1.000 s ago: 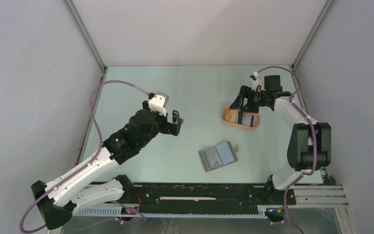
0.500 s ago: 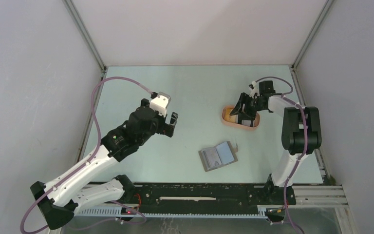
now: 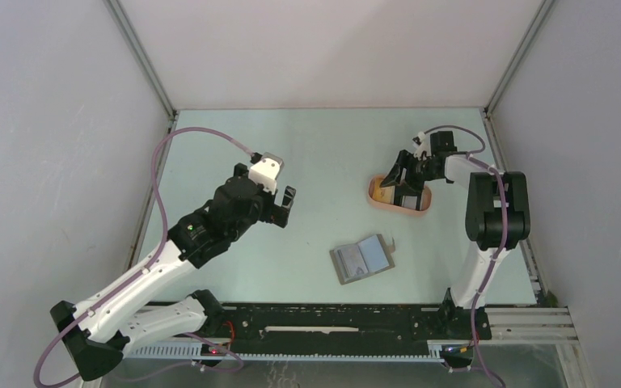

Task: Put the credit cards into the card holder
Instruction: Pick up the credit card from the storage box.

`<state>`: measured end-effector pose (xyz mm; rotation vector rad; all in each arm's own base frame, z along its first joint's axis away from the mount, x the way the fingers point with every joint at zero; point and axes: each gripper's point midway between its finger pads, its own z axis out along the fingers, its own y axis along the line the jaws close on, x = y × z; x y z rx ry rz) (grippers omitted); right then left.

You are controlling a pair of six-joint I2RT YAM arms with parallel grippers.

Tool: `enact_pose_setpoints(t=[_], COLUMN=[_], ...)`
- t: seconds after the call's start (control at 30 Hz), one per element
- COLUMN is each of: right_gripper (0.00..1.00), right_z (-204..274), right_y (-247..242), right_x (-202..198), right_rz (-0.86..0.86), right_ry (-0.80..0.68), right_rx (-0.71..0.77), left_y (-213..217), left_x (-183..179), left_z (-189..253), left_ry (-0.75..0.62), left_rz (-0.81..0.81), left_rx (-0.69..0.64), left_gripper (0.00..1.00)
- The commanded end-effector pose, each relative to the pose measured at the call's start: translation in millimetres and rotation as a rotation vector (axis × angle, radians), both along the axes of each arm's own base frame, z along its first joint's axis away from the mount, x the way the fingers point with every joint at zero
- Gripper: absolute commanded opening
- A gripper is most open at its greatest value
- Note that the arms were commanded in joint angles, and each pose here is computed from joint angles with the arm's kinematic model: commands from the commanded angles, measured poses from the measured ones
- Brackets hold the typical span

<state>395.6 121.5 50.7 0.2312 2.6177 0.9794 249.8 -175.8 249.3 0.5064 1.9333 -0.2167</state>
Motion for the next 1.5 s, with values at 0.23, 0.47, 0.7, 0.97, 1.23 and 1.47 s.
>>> enact_pose_setpoints(t=[0.23,0.47,0.7,0.97,1.23,1.47], right_gripper=[0.69,0.67,0.66,0.68,0.68,0.65], right_z=[26.1,40.5,37.2,16.1,14.7,37.0], right_y=[20.2,27.7,28.5,39.4,41.4,34.9], right_x=[1.6,-1.3,-2.3,-7.1,-7.4,-5.2], right_rz=[0.048,0.074,0.073,0.089,0.094,0.093], right_ry=[-0.015,-0.024,-0.008,0.041,0.059,0.025], right_rx=[0.163,0.227,0.236,0.214,0.24,0.297], left_y=[3.8,3.8,3.6,2.6,1.6,1.6], left_x=[-0.7,-0.4,-0.3,-0.2,0.1,0.1], left_z=[-3.0,-3.8,-5.3,-5.8,-6.9,-9.0], left_ry=[-0.008,-0.006,-0.002,0.0,0.005,0.01], left_rz=[-0.006,-0.004,-0.003,-0.007,-0.009,-0.009], left_rx=[0.015,0.017,0.019,0.019,0.02,0.025], left_gripper=[1.0,1.0,1.0,1.0,1.0,1.0])
